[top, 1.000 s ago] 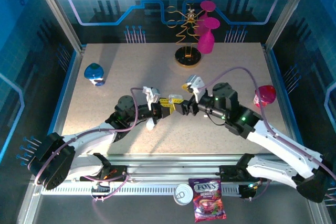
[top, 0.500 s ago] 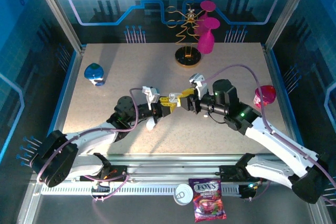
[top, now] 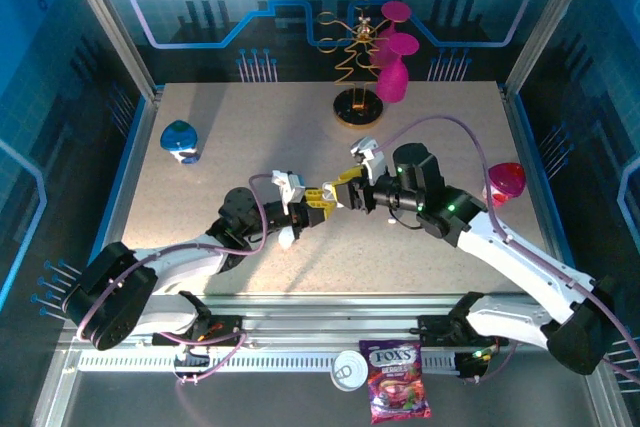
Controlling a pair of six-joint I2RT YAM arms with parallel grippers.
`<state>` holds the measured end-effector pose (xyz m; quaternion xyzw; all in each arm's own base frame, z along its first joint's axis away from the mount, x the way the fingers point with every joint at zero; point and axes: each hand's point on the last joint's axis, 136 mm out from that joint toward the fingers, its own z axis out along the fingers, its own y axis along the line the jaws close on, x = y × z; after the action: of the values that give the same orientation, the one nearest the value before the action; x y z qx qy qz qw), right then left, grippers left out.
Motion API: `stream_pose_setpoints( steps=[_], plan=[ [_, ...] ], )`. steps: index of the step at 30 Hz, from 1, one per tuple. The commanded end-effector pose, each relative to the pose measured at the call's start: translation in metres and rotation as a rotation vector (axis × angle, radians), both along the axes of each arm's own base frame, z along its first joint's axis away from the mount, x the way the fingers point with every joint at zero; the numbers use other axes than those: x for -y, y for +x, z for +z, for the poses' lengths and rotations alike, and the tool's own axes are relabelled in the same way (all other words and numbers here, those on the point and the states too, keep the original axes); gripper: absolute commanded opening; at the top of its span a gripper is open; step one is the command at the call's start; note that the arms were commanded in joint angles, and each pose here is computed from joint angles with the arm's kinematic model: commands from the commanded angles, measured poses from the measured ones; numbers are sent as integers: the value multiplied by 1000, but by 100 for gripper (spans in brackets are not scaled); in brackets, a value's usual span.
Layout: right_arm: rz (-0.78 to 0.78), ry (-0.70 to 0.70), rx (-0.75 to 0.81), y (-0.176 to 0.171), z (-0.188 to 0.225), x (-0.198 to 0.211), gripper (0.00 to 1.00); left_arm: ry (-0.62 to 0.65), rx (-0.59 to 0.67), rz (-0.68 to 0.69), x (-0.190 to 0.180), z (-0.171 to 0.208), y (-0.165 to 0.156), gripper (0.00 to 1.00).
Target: Insert the wireless bluetooth earbuds into the charging case
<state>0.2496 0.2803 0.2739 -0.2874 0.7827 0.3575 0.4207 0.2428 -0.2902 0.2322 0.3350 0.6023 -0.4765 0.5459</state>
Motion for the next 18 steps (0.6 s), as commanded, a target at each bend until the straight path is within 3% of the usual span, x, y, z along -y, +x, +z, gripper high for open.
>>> stream_pose_setpoints(
  steps=[1,18],
  plan=[
    [15,18,-16,0,7,-4,35,-19,63,-22,0,11,-4,4],
    [66,13,-49,-4,-4,-13,29,0,35,10,-1,10,2,5]
  ],
)
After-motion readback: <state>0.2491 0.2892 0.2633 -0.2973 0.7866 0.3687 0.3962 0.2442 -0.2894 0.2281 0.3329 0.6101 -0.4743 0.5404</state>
